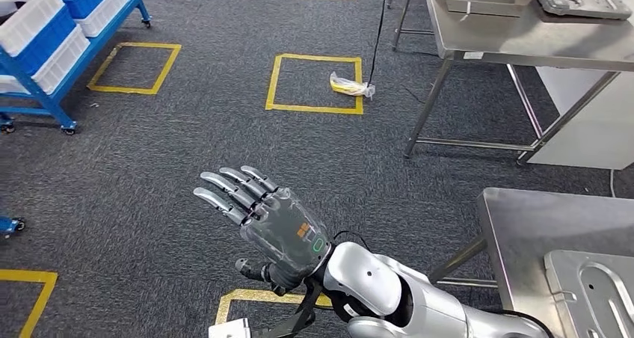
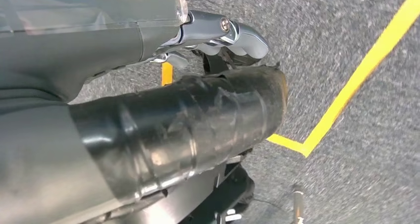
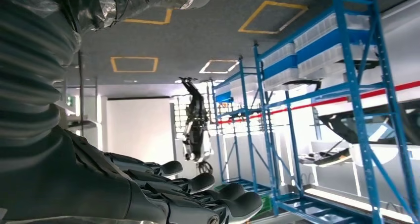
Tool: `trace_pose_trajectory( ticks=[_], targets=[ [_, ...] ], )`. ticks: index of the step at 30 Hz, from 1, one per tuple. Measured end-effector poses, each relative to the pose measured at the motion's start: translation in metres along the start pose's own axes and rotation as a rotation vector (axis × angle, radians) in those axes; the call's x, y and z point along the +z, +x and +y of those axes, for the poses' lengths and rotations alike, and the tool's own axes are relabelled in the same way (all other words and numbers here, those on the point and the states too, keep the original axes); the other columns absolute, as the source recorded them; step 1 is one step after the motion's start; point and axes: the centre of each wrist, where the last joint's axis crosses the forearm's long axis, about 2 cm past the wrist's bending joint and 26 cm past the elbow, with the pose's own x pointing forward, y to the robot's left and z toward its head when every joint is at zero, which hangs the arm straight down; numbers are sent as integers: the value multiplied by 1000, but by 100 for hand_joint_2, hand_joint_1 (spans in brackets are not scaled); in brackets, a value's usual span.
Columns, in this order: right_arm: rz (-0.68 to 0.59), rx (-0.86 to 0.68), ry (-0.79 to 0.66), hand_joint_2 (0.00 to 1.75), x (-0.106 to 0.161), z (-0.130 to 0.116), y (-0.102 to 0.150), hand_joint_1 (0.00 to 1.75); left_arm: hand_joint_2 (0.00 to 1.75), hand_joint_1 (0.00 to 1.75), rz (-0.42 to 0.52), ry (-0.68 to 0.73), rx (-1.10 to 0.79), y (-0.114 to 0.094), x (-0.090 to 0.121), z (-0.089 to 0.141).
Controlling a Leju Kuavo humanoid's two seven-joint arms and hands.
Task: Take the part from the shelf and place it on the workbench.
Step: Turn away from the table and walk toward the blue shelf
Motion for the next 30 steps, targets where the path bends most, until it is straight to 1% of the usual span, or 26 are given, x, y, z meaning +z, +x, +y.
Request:
trace_pose_trajectory(
  ticks=[6,9,15,30],
  targets=[
    [20,7,-2,175,3,0,4,0,0,0,11,3,-29,-3,1,0],
    [16,0,-5,175,4,-1,4,0,0,0,-2,-1,-36,-1,0,0],
    [0,-20,6,175,6,0,1,0,0,0,-16,-8,-40,1,0,0],
    [6,-6,16,175,12,-1,-6,0,0,0,-33,-25,-42,3,-1,0]
  ],
)
